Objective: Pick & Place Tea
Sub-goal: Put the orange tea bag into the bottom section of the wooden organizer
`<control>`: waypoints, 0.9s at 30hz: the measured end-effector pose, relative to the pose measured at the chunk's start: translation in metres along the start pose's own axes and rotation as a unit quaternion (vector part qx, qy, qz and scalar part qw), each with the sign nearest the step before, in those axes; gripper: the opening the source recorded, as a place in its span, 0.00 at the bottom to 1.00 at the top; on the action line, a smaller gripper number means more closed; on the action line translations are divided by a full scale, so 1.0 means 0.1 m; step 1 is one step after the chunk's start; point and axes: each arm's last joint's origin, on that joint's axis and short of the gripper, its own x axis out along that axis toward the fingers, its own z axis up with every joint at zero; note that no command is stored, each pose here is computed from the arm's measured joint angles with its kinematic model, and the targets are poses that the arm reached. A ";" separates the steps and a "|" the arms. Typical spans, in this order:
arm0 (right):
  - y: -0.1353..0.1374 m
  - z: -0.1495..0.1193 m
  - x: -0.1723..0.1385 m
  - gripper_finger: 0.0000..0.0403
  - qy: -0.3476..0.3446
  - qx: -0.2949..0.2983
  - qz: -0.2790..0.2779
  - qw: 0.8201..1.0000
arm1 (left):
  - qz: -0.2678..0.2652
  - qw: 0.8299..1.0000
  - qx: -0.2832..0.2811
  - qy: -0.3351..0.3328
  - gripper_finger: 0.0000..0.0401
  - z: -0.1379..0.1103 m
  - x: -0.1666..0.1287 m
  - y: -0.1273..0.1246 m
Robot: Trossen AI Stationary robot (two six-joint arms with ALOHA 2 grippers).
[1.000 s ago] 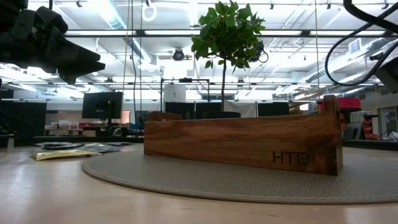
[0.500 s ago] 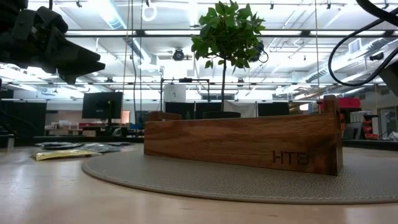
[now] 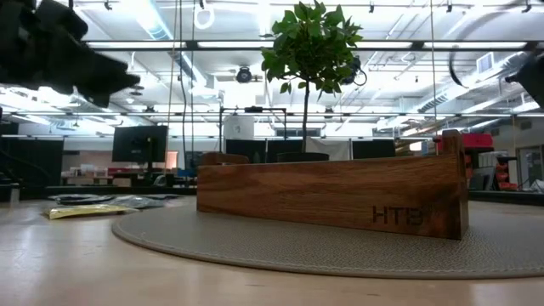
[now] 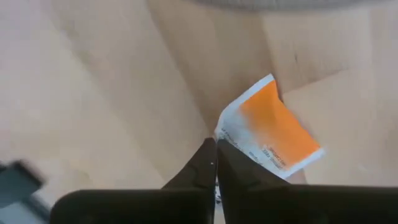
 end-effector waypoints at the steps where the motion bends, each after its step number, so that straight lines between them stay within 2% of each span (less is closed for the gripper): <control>1: -0.01 0.02 -0.05 0.01 -0.009 -0.002 0.006 1.000 | -0.001 1.000 0.008 -0.008 0.48 0.02 0.00 0.00; 6: -0.04 0.12 -0.40 0.01 -0.094 -0.014 0.045 0.994 | -0.011 0.997 0.064 -0.039 0.48 0.08 0.01 -0.01; 13: -0.16 0.29 -0.83 0.00 -0.207 -0.042 0.101 0.972 | -0.016 0.990 0.134 -0.050 0.48 0.10 0.04 -0.03; 20: -0.35 0.53 -1.00 0.00 -0.240 -0.081 0.116 0.960 | -0.017 0.985 0.159 -0.071 0.48 0.15 0.10 -0.06; 27: -0.54 0.94 -1.15 0.00 -0.285 -0.151 0.185 0.928 | -0.010 0.975 0.202 -0.086 0.48 0.17 0.18 -0.09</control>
